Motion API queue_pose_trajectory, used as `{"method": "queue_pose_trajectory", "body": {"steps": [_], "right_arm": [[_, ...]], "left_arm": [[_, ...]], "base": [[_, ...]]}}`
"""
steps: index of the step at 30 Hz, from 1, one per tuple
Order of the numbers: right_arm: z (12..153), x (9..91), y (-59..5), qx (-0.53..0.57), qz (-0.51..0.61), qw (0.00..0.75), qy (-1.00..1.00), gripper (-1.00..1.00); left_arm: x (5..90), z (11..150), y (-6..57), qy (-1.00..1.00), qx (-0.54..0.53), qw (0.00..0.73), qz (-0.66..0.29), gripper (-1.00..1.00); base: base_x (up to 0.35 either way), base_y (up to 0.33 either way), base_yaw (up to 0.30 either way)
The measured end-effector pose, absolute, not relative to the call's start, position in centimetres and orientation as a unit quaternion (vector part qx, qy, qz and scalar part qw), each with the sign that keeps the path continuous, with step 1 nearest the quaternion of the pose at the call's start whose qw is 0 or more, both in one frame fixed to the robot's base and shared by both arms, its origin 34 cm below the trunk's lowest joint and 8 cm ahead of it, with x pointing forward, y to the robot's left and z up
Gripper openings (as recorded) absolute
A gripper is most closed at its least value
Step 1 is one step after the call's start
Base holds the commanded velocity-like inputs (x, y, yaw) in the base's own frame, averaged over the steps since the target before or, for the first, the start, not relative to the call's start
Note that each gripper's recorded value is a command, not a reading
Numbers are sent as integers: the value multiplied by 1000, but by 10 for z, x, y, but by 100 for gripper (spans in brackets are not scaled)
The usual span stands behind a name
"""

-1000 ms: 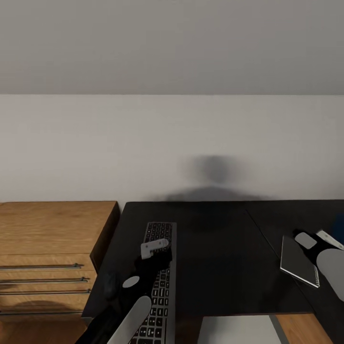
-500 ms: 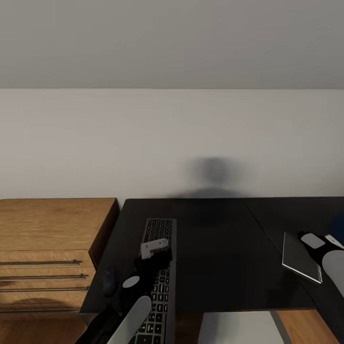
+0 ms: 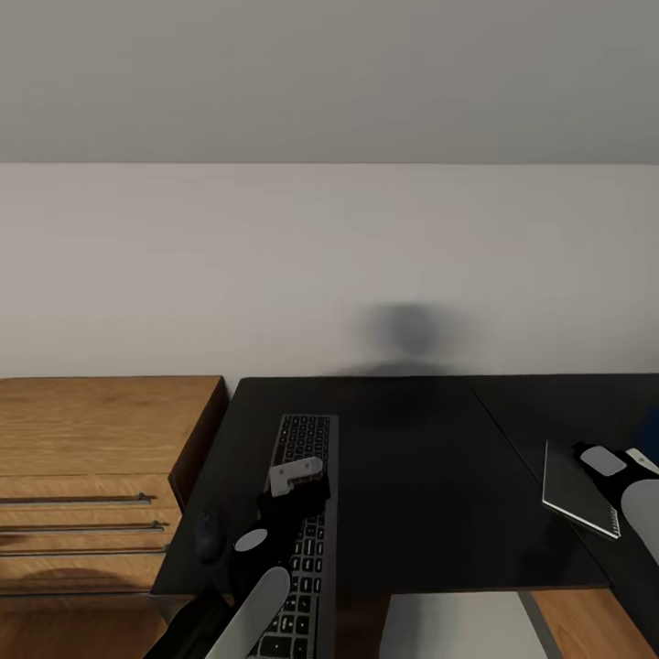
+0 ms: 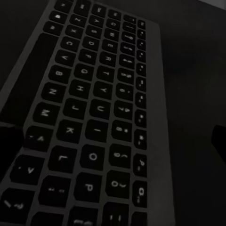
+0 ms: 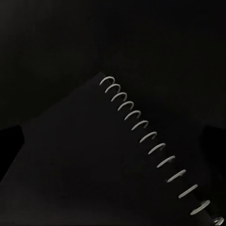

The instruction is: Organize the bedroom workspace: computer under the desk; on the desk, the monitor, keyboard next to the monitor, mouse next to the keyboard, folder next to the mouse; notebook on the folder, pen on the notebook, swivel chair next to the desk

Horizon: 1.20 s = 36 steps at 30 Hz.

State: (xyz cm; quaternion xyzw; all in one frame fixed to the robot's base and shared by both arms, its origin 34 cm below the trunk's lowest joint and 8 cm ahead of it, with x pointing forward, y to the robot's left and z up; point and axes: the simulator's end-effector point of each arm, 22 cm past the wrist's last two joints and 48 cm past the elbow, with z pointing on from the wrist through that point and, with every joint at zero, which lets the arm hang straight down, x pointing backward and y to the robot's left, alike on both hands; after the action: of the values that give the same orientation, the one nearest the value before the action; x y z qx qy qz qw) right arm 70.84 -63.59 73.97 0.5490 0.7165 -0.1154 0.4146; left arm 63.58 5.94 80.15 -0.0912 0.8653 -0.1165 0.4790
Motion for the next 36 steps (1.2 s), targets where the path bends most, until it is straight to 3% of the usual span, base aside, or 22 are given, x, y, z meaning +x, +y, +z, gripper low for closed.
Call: {"method": "queue_pose_trajectory", "body": {"steps": [26,36], "right_arm": [[742,720,-638,543,-106,432,712,100],[742,719,-637,539,-112,430,716,100]], "left_arm": [[635,786,60,865,-91,479,-116,100],[634,788,60,865,-91,480,-116,100]], "base": [[0,0,2],[0,0,103]]}}
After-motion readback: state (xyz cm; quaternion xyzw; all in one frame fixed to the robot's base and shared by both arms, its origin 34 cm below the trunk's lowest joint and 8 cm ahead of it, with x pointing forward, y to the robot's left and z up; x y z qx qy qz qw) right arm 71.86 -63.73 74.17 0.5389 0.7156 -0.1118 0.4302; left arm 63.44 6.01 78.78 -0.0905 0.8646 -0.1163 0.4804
